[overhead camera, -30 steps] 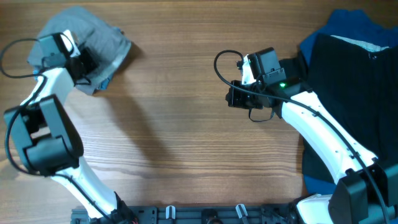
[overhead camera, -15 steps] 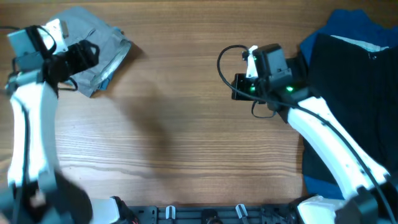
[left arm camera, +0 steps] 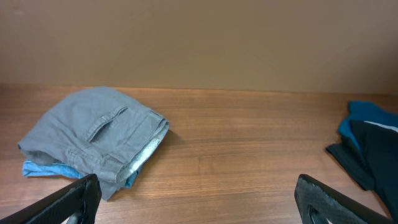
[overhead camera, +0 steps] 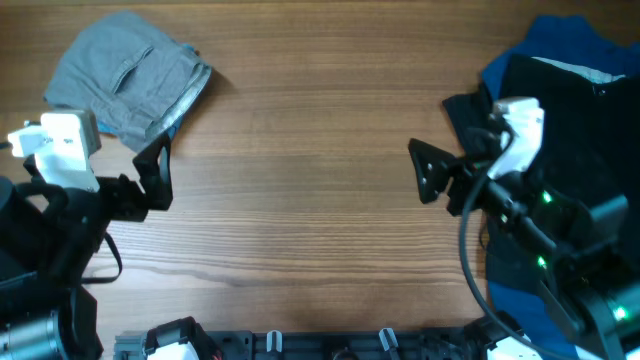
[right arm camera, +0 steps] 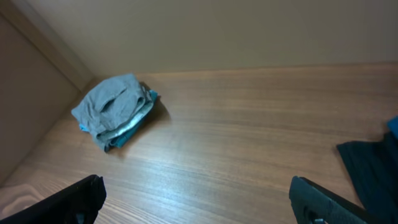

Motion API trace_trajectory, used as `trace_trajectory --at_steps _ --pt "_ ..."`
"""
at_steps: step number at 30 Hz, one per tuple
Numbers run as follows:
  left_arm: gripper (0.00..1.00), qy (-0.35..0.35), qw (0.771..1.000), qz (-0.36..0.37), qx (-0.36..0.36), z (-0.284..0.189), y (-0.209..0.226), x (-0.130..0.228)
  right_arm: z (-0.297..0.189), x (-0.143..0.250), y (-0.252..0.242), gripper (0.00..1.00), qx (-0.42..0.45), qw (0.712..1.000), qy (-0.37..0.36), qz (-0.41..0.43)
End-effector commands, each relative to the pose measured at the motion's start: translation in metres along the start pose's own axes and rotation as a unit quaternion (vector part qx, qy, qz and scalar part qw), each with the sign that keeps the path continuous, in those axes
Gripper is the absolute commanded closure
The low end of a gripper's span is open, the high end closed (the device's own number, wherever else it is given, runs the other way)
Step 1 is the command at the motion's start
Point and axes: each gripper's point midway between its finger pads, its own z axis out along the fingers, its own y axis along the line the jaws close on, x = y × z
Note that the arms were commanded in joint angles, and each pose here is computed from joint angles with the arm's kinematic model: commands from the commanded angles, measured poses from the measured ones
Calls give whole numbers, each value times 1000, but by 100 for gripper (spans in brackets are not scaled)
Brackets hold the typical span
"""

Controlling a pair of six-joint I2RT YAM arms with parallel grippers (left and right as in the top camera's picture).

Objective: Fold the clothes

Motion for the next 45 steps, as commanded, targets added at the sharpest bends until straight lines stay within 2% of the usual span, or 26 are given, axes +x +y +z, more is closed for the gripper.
trace_trajectory --at_steps 1,7,10,12,13,15,18,24,28,33,36,40,45 --pt "0 0 1000 10 -2 -4 -1 1 -15 -3 -4 0 14 1000 -11 -8" --pt "0 3 1000 8 -1 -2 -1 2 -6 13 -8 0 21 999 30 -4" --pt "0 3 1000 8 -1 -2 -1 2 0 23 10 0 -32 997 60 24" --pt "0 3 1000 8 -1 -2 -1 2 -3 46 19 0 -60 991 114 42" --pt "0 3 1000 8 -1 -2 -1 2 -5 57 16 0 -53 988 138 53" --pt "0 3 1000 8 -1 -2 -1 2 -7 59 17 0 -56 987 141 56" --pt "0 3 1000 8 -1 -2 -1 2 -13 50 21 0 -71 991 114 -6" --pt "0 3 1000 8 -1 -2 -1 2 -59 14 33 0 -92 986 -16 -137" --pt "0 3 1000 8 -1 -2 -1 2 -102 -6 0 1 17 983 -113 -143" --pt "0 3 1000 8 -1 -2 -1 2 -118 -1 -16 0 65 958 -176 -218" --pt "0 3 1000 8 -1 -2 -1 2 -103 25 -28 0 68 962 -175 -198" --pt "0 3 1000 8 -1 -2 -1 2 -54 80 -65 0 81 978 -152 -120" --pt "0 3 1000 8 -1 -2 -1 2 -15 116 -98 0 93 977 -183 -55"
